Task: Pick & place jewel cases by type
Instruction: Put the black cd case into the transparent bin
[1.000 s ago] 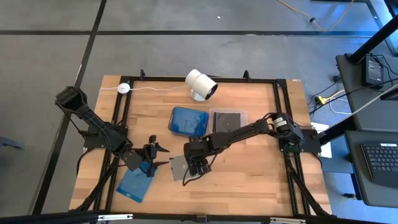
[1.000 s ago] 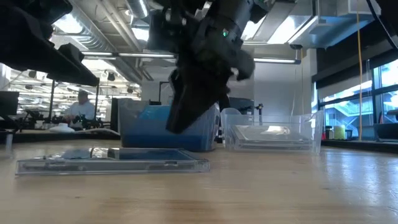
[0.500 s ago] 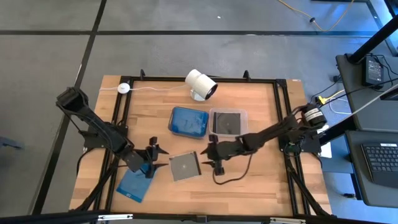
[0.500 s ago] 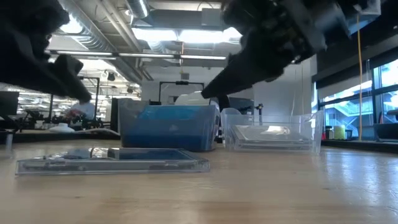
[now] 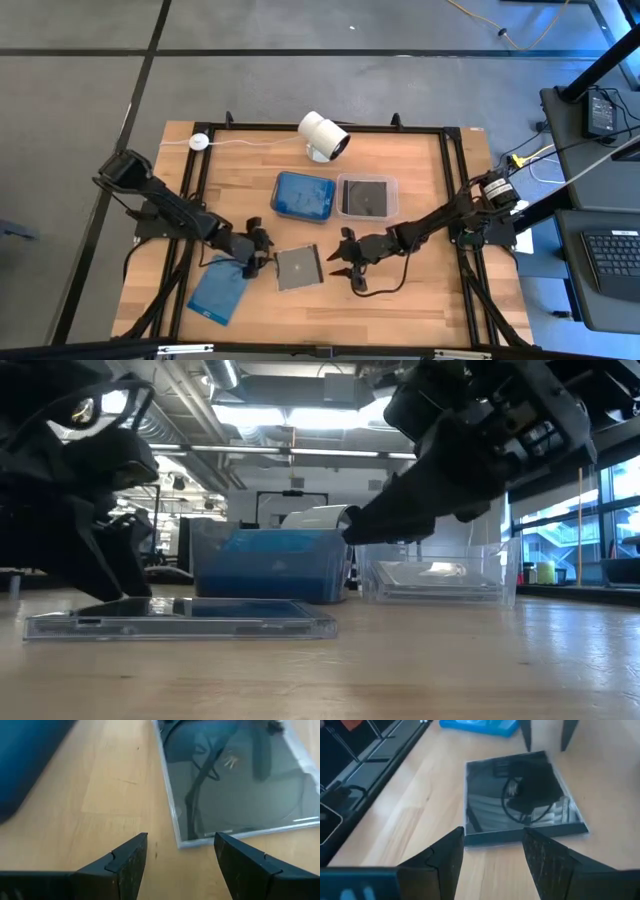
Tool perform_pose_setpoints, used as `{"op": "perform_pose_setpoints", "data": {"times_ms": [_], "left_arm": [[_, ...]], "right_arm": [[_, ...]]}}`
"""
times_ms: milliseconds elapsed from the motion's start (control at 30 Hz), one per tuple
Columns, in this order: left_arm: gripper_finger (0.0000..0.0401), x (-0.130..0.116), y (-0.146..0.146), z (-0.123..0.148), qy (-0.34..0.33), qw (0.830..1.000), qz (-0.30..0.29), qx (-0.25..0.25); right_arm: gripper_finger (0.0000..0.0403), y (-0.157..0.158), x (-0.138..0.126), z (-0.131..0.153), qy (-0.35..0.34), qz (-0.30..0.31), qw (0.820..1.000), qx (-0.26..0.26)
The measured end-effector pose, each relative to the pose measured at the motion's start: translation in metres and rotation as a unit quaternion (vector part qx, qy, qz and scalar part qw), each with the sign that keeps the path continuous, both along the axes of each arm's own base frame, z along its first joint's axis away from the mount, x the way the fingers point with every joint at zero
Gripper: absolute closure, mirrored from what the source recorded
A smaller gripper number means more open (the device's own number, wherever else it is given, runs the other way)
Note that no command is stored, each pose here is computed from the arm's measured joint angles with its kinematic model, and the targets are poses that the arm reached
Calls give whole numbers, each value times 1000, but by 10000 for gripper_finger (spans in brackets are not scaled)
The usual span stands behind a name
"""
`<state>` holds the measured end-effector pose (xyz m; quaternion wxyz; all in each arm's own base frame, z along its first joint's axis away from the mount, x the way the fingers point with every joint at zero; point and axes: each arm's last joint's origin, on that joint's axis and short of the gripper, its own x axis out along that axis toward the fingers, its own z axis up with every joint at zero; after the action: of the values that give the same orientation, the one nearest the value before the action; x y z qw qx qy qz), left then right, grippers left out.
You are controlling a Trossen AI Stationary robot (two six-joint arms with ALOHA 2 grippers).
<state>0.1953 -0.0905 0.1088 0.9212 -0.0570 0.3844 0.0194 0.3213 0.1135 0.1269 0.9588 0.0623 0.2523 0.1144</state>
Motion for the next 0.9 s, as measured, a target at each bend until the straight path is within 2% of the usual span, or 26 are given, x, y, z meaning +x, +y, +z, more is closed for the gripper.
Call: {"op": "perform_pose_setpoints", "data": {"times_ms": [300, 467, 533, 700, 900], "left_arm": [[184, 3, 4, -5, 15, 998, -49, 35], [189, 3, 3, -5, 14, 998, -55, 37], [191, 3, 3, -5, 12, 997, -68, 41], [197, 5, 4, -4, 8, 996, -75, 39], [205, 6, 2, -3, 4, 994, -107, 29]], "right_arm": [[198, 2, 1, -18, 26, -8, 1000, 8], [198, 1, 3, -15, 18, -25, 999, 41], [198, 0, 3, -16, 14, -31, 999, 25], [198, 3, 1, -20, 21, -92, 995, -24], [198, 19, 9, -11, 96, -95, 985, -108]]}}
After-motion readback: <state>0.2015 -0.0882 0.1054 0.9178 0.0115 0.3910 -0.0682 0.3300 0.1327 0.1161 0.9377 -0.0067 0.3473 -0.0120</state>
